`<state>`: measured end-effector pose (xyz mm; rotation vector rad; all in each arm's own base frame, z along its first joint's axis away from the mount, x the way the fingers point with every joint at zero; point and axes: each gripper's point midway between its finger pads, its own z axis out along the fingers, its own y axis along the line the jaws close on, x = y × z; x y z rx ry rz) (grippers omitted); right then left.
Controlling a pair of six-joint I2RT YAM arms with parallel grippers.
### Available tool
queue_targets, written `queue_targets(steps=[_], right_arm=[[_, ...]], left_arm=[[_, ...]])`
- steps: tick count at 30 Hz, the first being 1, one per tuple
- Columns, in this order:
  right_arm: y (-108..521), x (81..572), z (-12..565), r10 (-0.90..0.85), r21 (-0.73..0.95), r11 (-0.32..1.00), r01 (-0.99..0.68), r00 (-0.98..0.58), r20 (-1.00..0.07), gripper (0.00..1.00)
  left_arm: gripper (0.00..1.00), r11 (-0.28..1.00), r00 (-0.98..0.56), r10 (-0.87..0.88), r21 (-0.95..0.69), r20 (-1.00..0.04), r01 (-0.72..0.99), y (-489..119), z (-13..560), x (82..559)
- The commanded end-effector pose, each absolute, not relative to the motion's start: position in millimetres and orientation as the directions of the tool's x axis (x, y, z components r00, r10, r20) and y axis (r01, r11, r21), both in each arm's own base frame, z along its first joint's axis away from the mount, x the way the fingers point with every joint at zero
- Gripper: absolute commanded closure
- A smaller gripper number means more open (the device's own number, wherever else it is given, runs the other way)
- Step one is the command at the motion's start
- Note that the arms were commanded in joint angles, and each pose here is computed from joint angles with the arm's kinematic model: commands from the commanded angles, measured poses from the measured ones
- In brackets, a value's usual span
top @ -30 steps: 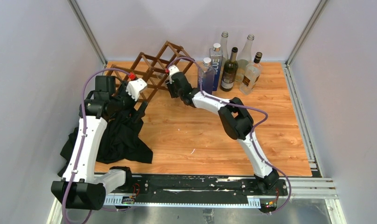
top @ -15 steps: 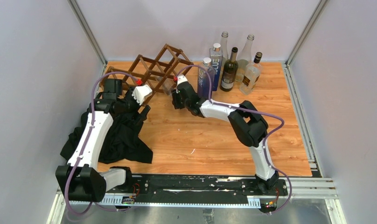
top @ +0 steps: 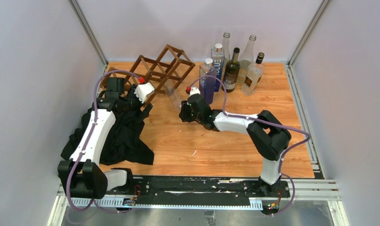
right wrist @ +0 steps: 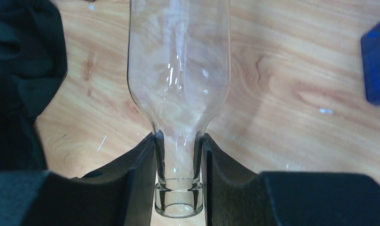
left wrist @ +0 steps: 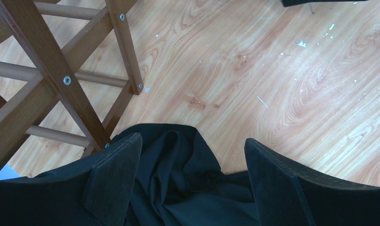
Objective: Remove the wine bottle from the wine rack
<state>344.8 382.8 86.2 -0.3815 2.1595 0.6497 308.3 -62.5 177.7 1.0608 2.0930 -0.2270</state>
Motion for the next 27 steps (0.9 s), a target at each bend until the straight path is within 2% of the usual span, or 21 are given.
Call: queue_targets(steps=[1, 16, 20, 24, 27], right_arm=[[390, 315, 113, 0.022, 0.413, 0.765, -0.494, -0.621, -0.783, 1.0], [354, 258, 136, 0.027, 0.47, 0.714, -0.519, -0.651, -0.759, 1.0], [349, 243, 142, -0.005, 0.478, 0.687, -0.548, -0.661, -0.751, 1.0], [347, 225, 148, -0.06, 0.489, 0.643, -0.589, -0.676, -0.735, 1.0], [344, 211, 155, -0.1, 0.463, 0.614, -0.639, -0.645, -0.757, 1.0]], left_arm=[[0.15, 0.604, -0.31, 0.633, 0.202, -0.71, 0.771, -67, 180, 313], [0.13, 0.453, -0.129, 0.728, 0.331, -0.674, 0.828, -83, 187, 299], [0.1, 0.345, -0.027, 0.757, 0.363, -0.653, 0.866, -100, 181, 287], [0.01, 0.195, 0.108, 0.756, 0.38, -0.645, 0.904, -124, 169, 263], [0.0, 0.088, 0.195, 0.745, 0.384, -0.638, 0.919, -140, 156, 241]])
